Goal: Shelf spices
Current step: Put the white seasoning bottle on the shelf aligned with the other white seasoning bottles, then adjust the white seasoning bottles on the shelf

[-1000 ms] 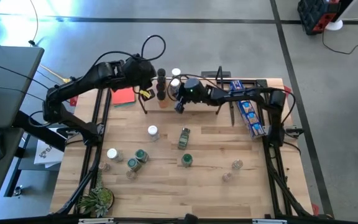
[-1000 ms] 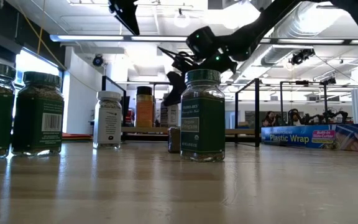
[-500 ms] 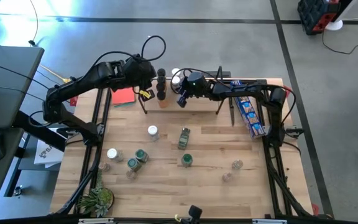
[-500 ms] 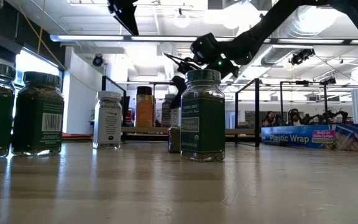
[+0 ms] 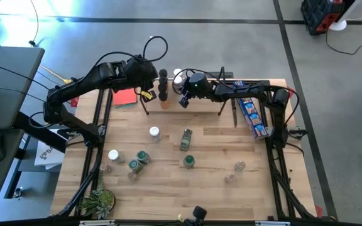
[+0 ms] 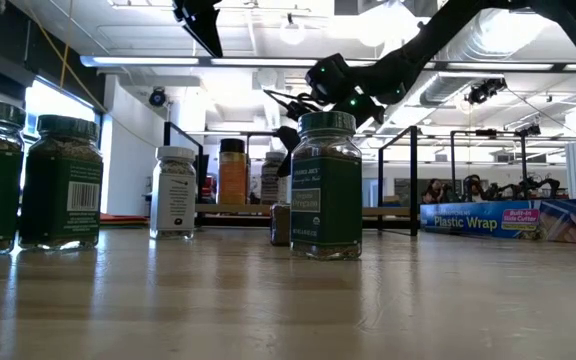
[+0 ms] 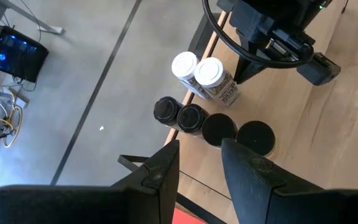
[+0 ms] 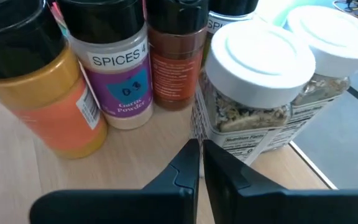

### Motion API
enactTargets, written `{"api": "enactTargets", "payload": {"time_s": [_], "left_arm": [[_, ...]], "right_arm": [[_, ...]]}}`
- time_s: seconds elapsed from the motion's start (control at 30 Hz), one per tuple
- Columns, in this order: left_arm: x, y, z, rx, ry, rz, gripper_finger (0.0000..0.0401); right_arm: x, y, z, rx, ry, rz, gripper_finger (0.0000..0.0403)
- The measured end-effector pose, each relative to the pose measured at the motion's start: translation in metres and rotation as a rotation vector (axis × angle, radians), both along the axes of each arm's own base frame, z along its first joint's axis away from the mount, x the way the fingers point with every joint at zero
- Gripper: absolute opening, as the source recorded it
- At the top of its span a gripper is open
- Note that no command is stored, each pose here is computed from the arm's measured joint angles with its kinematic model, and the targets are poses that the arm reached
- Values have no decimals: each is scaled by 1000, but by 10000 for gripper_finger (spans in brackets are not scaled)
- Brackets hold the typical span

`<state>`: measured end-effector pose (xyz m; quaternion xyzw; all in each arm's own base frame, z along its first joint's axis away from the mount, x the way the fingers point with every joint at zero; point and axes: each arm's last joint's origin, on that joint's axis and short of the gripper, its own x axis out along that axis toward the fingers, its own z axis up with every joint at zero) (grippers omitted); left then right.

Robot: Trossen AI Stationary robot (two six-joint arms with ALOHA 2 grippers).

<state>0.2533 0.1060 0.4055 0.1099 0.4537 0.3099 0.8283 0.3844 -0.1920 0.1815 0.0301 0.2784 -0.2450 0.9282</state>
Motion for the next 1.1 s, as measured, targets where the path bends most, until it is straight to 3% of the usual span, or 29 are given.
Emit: {"api": "enactTargets", "payload": {"time_s": [0.6,0.97,1.1], "left_arm": [[0,0,0,0,0,1,115],[1,1,-1,-35,-29,8,115],[10,14,-5,-41,-66,25,115]], "right_arm": [[-4,1,-1,-5,54,-33,16],[-26,8,46,-96,109,-13,16],[-35,0,54,-79,91,-8,16]]}}
